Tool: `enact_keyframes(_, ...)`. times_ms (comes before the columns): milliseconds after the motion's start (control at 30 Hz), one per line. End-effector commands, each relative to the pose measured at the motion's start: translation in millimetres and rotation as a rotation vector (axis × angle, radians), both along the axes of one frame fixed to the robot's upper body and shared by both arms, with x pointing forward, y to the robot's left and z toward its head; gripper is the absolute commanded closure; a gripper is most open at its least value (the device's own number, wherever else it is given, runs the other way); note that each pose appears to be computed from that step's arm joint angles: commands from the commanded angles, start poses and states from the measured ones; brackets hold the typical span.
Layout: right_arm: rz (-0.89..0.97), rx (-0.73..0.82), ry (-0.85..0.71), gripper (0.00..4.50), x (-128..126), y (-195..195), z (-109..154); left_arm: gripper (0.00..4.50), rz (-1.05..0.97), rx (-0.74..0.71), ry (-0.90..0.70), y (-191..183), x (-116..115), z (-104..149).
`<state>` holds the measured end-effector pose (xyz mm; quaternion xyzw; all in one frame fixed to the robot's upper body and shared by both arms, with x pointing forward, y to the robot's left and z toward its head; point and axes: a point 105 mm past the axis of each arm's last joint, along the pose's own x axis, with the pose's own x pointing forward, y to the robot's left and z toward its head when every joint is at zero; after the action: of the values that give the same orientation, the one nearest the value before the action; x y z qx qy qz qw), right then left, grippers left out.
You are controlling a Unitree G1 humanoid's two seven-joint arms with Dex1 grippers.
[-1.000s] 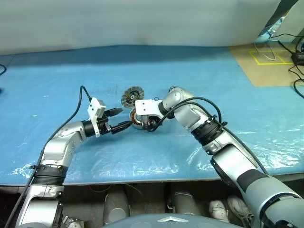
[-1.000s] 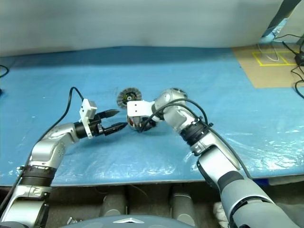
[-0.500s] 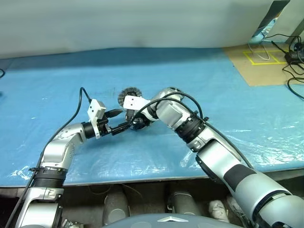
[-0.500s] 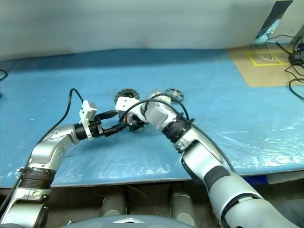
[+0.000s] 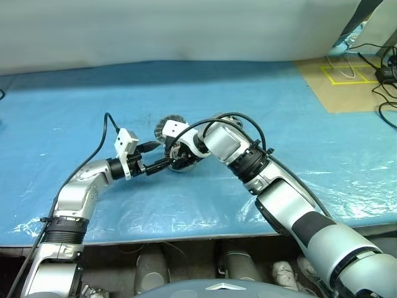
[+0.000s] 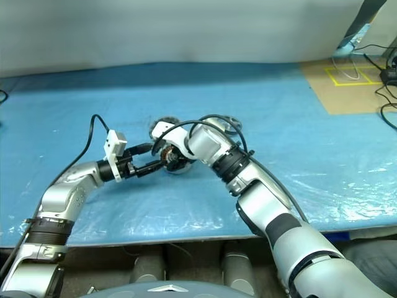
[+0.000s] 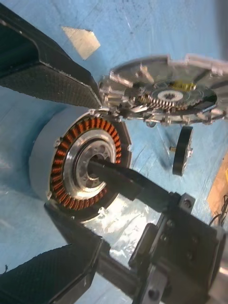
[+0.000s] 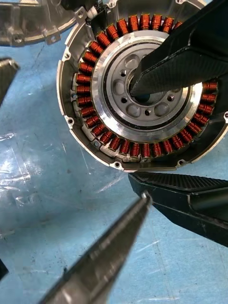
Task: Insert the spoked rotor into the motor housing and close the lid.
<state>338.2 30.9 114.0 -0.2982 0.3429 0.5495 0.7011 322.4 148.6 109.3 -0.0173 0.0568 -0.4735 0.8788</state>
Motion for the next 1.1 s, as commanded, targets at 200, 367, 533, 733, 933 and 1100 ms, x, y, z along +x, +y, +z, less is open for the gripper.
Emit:
enact_keyframes(200,0.03,0.023,-0.069,1.08,7,1,8,0.0,-0.034,-0.009,-0.039,-3,1,11)
enact_keyframes(367,0.012,0.068,-0.081,1.08,8,3,24,0.0,-0.036,-0.008,-0.039,-3,4,12)
enact_keyframes(533,0.094,0.071,-0.098,1.08,-7,6,29,0.0,-0.051,-0.004,-0.042,-9,8,15)
enact_keyframes(733,0.143,0.035,-0.135,1.08,-9,7,28,0.0,-0.07,-0.003,-0.051,-15,9,20)
enact_keyframes(933,0.204,0.092,-0.258,1.08,-1,-15,60,0.0,-0.07,-0.013,-0.057,-13,5,25)
enact_keyframes(1100,0.217,0.291,-0.274,1.08,-20,-72,69,0.0,-0.056,-0.015,-0.064,-9,1,26)
